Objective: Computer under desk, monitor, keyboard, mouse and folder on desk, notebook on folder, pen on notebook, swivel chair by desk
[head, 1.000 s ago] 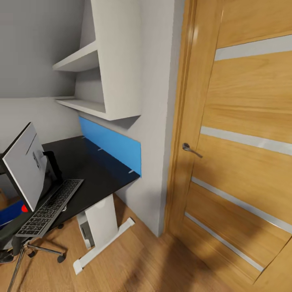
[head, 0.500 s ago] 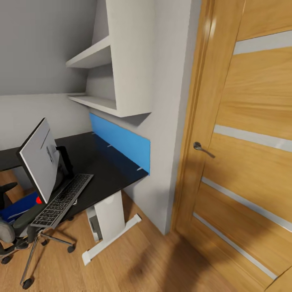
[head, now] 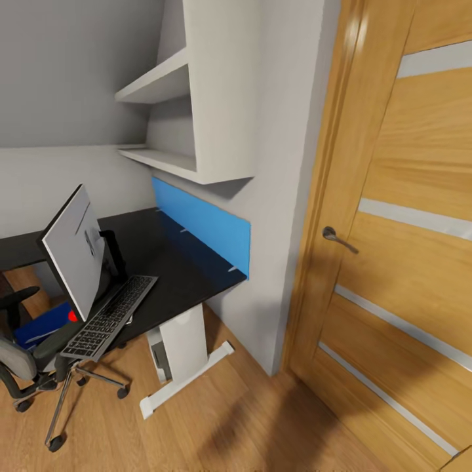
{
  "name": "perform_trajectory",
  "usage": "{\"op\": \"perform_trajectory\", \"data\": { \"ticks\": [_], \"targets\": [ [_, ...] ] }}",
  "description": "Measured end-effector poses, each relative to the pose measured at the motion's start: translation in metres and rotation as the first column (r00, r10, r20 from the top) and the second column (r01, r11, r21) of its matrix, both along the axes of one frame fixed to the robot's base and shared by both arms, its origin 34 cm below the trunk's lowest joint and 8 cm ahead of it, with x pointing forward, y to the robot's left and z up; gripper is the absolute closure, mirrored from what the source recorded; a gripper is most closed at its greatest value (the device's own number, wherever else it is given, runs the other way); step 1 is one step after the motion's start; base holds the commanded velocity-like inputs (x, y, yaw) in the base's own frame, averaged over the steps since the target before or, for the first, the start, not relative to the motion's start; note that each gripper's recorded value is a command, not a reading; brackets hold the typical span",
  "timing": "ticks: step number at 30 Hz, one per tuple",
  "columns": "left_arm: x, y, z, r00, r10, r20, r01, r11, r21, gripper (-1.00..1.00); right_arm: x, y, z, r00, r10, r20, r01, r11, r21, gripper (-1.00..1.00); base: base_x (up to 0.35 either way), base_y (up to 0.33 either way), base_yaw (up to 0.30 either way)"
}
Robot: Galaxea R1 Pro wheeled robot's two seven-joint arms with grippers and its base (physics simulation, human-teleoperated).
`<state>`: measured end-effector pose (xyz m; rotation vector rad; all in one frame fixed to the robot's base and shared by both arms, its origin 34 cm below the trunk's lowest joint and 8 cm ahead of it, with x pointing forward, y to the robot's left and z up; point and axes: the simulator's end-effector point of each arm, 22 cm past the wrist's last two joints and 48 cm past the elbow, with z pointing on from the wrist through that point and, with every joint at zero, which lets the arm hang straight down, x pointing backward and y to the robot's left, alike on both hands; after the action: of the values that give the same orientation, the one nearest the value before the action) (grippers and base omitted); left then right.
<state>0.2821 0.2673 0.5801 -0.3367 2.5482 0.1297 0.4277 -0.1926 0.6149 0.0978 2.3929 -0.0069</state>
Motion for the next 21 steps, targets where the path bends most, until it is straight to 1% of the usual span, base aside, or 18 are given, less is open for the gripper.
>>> {"op": "perform_trajectory", "data": {
  "ticks": [3, 9, 12, 14, 17, 21],
  "targets": [
    [-0.003, 0.001, -0.001, 1.0, 0.011, -0.007, -0.011, 1.0, -0.002, -1.0, -0.001, 0.0, -0.001, 1.0, 0.001, -0.004, -0.001, 1.0, 0.0, -1.0, 0.0, 0.0, 0.004],
    [-0.007, 0.001, -0.003, 1.0, 0.017, -0.018, -0.017, 1.0, -0.003, -1.0, -0.005, 0.0, -0.005, 1.0, 0.004, -0.015, -0.004, 1.0, -0.002, -1.0, 0.0, 0.0, 0.001],
    [-0.009, 0.002, -0.003, 1.0, 0.019, -0.023, -0.019, 1.0, -0.003, -1.0, -0.011, -0.002, -0.008, 1.0, 0.006, -0.026, -0.006, 1.0, -0.004, -1.0, 0.0, 0.0, -0.009],
    [-0.011, 0.002, -0.004, 0.999, 0.02, -0.027, -0.02, 1.0, -0.002, -1.0, -0.016, -0.003, -0.009, 1.0, 0.012, -0.023, -0.012, 1.0, -0.008, -1.0, 0.0, 0.0, -0.036],
    [-0.012, 0.002, -0.005, 0.999, 0.02, -0.032, -0.02, 1.0, -0.002, -1.0, -0.021, -0.002, -0.01, 1.0, 0.028, -0.01, -0.028, 1.0, -0.012, -1.0, 0.0, 0.0, -0.051],
    [-0.015, 0.003, -0.005, 0.999, 0.021, -0.039, -0.021, 1.0, -0.002, -1.0, -0.031, 0.002, -0.011, 0.998, 0.069, -0.002, -0.069, 0.997, -0.017, -1.0, 0.0, 0.0, -0.04]
  ]
}}
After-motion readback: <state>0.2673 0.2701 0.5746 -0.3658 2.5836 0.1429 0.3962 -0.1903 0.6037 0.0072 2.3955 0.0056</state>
